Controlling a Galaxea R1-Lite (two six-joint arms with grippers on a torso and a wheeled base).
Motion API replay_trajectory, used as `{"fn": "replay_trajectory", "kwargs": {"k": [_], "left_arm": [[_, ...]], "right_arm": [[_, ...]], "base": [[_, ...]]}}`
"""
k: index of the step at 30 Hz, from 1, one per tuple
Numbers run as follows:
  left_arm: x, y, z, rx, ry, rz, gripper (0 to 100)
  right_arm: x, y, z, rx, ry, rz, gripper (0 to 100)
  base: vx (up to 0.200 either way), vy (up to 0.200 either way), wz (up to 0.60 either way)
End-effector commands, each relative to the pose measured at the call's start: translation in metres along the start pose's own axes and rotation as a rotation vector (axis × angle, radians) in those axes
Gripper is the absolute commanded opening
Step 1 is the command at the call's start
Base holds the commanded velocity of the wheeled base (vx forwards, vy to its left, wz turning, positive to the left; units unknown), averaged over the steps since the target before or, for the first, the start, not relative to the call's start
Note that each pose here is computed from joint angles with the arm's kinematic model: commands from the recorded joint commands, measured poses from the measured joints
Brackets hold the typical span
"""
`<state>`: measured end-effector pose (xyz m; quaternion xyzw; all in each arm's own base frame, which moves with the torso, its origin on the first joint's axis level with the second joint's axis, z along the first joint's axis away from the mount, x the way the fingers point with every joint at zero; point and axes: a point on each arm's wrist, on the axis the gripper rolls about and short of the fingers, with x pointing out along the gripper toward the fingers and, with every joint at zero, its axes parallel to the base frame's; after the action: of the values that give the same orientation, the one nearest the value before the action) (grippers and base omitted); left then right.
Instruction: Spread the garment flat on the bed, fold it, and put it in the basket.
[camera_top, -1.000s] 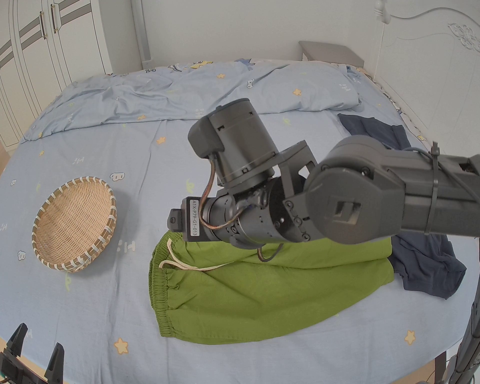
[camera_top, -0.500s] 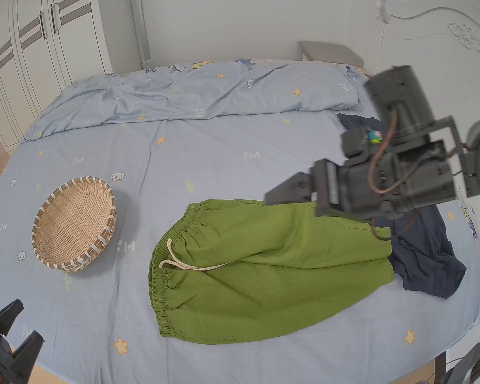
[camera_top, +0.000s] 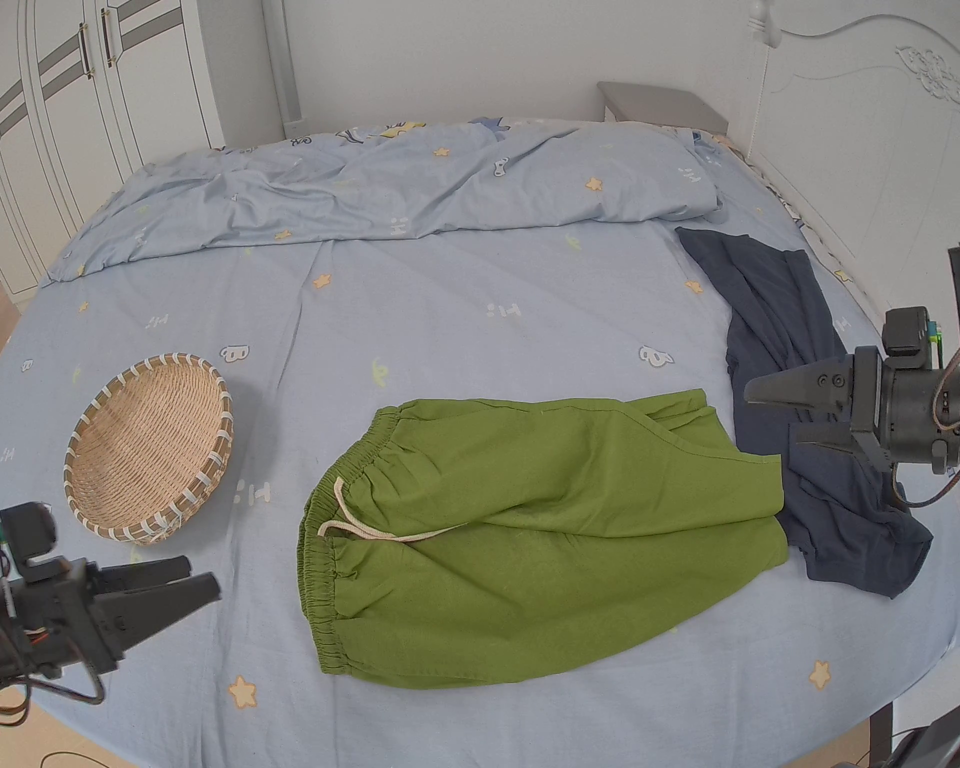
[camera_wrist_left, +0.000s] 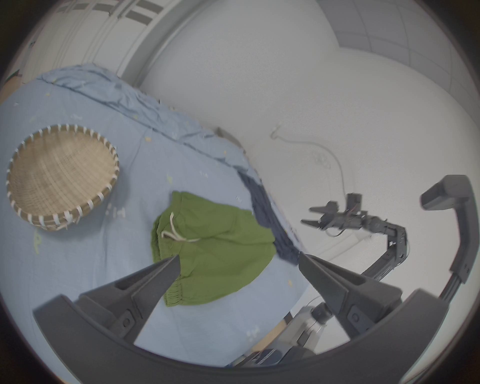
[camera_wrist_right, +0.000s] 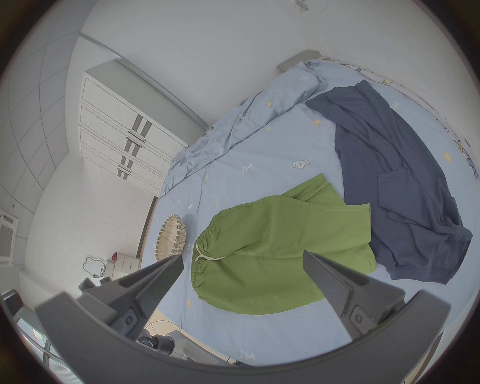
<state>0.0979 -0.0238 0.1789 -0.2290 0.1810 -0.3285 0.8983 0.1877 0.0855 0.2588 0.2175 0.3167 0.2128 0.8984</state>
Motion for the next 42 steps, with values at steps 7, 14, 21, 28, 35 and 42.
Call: {"fn": "replay_trajectory", "kwargs": {"k": [7, 14, 21, 28, 35, 42], "left_arm": [[0.070, 0.093, -0.052, -0.008, 0.447, 0.077, 100], [0.081, 0.106, -0.060, -0.023, 0.511, 0.077, 100], [0.097, 0.107, -0.070, -0.019, 0.575, 0.035, 100], [0.113, 0.114, -0.077, 0.007, 0.568, 0.006, 100], [0.121, 0.119, -0.082, 0.011, 0.573, -0.003, 100], [0.129, 0.118, -0.082, 0.026, 0.532, -0.027, 100]], "right_arm": [[-0.021, -0.027, -0.021, 0.035, -0.036, 0.004, 100], [-0.015, -0.023, -0.028, 0.022, 0.005, 0.021, 100], [-0.015, -0.024, -0.027, 0.024, 0.004, 0.020, 100], [-0.014, -0.024, -0.028, 0.025, 0.010, 0.018, 100], [-0.014, -0.024, -0.029, 0.024, 0.011, 0.017, 100], [-0.013, -0.025, -0.029, 0.024, 0.014, 0.017, 100]], "base": [[0.000, 0.000, 0.00], [0.000, 0.000, 0.00], [0.000, 0.000, 0.00], [0.000, 0.000, 0.00], [0.000, 0.000, 0.00], [0.000, 0.000, 0.00]]}}
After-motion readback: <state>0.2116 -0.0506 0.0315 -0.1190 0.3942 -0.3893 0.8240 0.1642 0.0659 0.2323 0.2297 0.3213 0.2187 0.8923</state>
